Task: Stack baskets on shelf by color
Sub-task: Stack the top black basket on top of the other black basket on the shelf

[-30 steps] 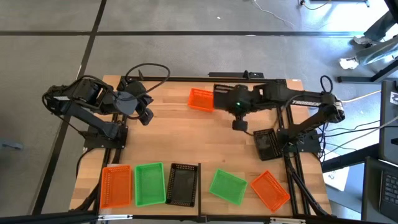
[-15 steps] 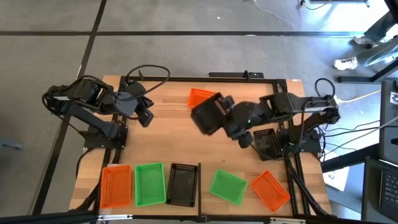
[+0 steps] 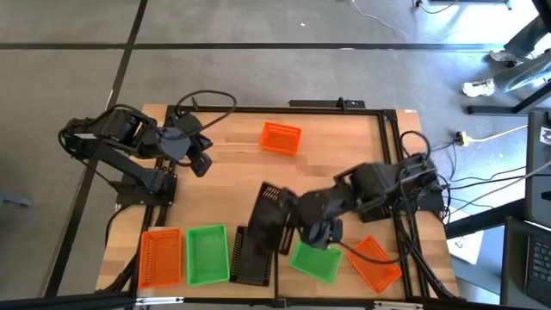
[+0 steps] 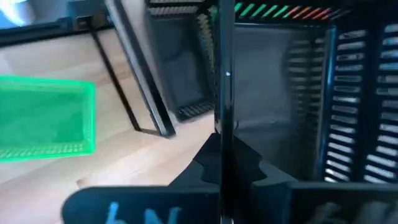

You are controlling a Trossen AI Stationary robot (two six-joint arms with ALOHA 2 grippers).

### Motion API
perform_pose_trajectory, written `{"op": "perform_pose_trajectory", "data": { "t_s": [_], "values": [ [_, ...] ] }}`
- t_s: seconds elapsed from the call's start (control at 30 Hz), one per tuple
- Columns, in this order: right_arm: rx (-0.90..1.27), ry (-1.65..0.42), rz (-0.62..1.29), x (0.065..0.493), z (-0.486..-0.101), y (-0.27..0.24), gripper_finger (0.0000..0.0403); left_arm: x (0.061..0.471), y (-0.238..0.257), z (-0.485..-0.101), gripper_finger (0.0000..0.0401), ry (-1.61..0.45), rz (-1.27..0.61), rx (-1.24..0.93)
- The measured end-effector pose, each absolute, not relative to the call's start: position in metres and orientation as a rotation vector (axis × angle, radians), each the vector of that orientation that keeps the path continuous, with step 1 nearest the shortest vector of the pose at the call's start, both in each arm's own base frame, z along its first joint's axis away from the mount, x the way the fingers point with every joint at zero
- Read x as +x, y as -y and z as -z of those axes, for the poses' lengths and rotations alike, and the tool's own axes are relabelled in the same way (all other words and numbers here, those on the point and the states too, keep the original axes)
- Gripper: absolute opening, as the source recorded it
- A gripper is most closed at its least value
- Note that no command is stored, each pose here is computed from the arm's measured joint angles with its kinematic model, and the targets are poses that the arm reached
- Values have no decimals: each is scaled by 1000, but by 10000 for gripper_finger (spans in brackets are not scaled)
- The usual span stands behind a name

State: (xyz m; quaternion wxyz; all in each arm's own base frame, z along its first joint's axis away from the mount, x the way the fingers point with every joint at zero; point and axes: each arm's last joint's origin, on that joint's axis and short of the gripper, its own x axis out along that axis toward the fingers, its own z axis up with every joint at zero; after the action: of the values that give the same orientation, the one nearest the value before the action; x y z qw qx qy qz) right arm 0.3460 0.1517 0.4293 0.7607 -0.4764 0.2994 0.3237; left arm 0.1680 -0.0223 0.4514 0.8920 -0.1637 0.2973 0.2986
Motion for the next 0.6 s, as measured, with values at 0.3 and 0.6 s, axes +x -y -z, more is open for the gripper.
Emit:
{"op": "perform_pose_trajectory", "data": {
  "t_s": [0.3,0.6],
  "values": [
    [-1115,-710,-805,374,-387,-172,0,168,23,-451,44,-643,-579,-323],
    [-1054,-657,-909,386,-374,-182,0,168,24,-451,44,-651,-563,-326]
  ]
}}
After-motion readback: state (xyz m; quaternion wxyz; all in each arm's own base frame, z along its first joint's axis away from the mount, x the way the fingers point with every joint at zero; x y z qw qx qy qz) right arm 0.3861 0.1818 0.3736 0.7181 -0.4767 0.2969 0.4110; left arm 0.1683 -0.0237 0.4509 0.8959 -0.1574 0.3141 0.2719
